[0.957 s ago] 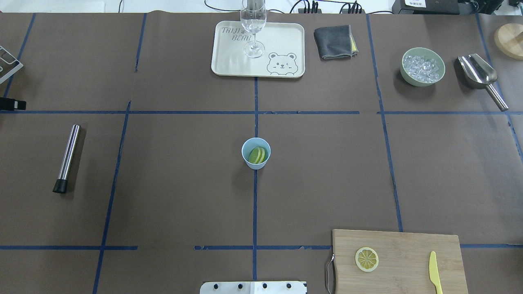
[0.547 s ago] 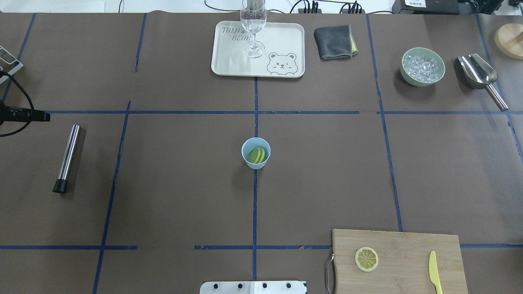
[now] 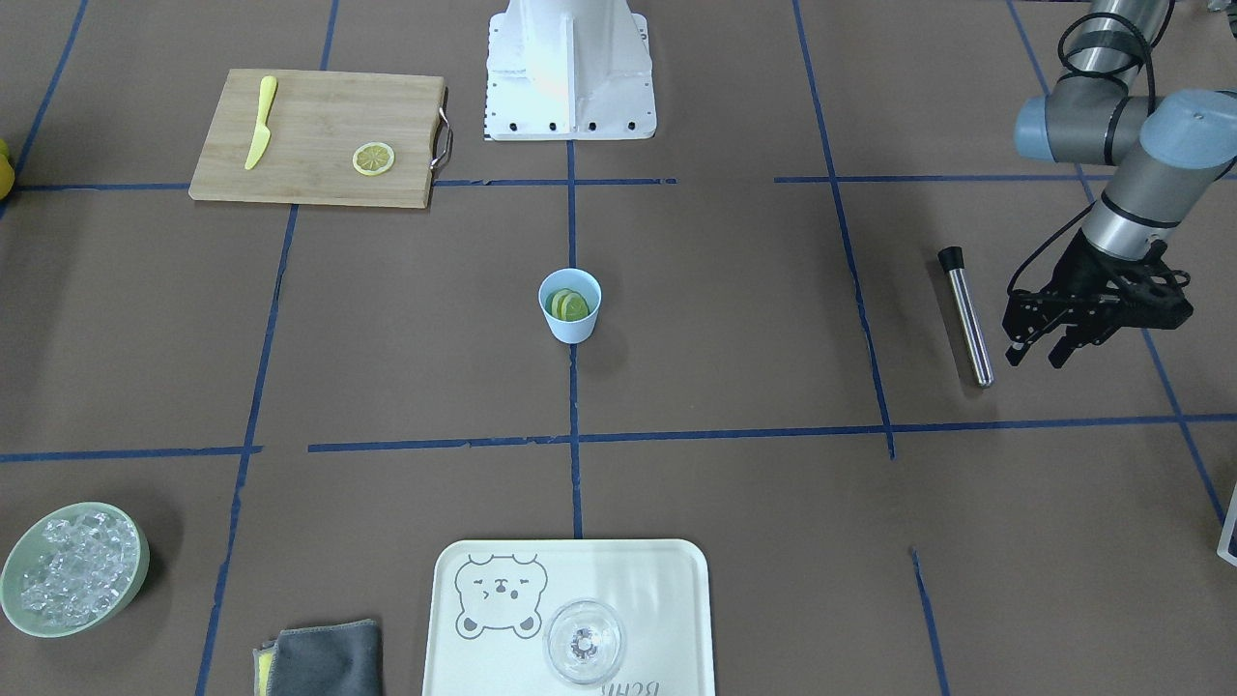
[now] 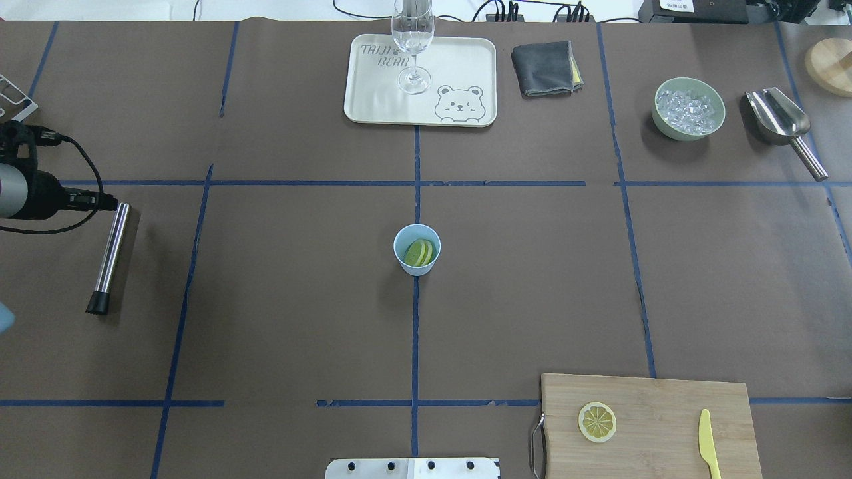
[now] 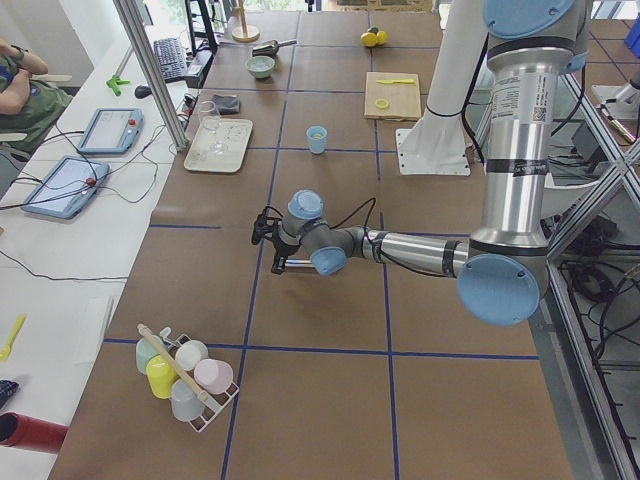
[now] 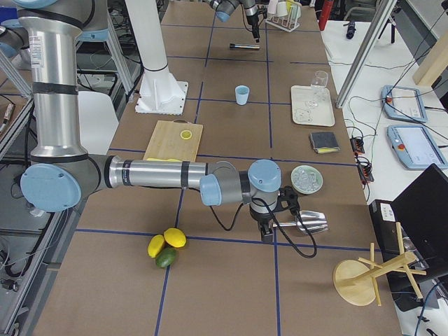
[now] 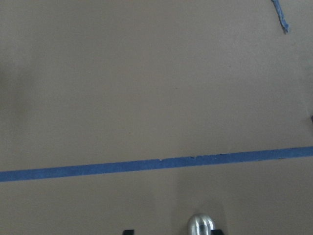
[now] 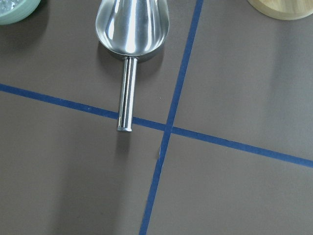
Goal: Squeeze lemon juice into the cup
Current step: 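Reach the left gripper to the metal rod and grasp it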
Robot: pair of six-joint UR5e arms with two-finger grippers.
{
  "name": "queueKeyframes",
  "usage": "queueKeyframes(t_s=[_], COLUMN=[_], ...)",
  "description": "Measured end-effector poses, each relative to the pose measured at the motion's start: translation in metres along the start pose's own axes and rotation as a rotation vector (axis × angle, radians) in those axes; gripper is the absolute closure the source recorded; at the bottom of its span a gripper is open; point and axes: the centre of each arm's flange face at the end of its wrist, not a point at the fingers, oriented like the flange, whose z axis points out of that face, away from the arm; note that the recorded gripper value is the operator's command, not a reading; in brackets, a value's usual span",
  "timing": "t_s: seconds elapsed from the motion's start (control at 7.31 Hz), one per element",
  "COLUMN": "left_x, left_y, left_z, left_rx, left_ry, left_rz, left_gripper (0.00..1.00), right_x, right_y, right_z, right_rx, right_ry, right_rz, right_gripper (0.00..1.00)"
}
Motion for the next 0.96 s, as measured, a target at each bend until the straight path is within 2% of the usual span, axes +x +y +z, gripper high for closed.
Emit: queueKeyframes(t_s=[0.96], left_x=[0.022], left_y=[0.026], left_z=[0.021], left_rx=[-0.031], left_ry=[-0.005], left_rz=[0.03], left_gripper=[0.39], right_x=[0.002], right_y=[0.003], right_z=[0.001], right_rx=[-0.002], right_ry=[0.003], right_rz=[0.004], right_gripper=[0.0])
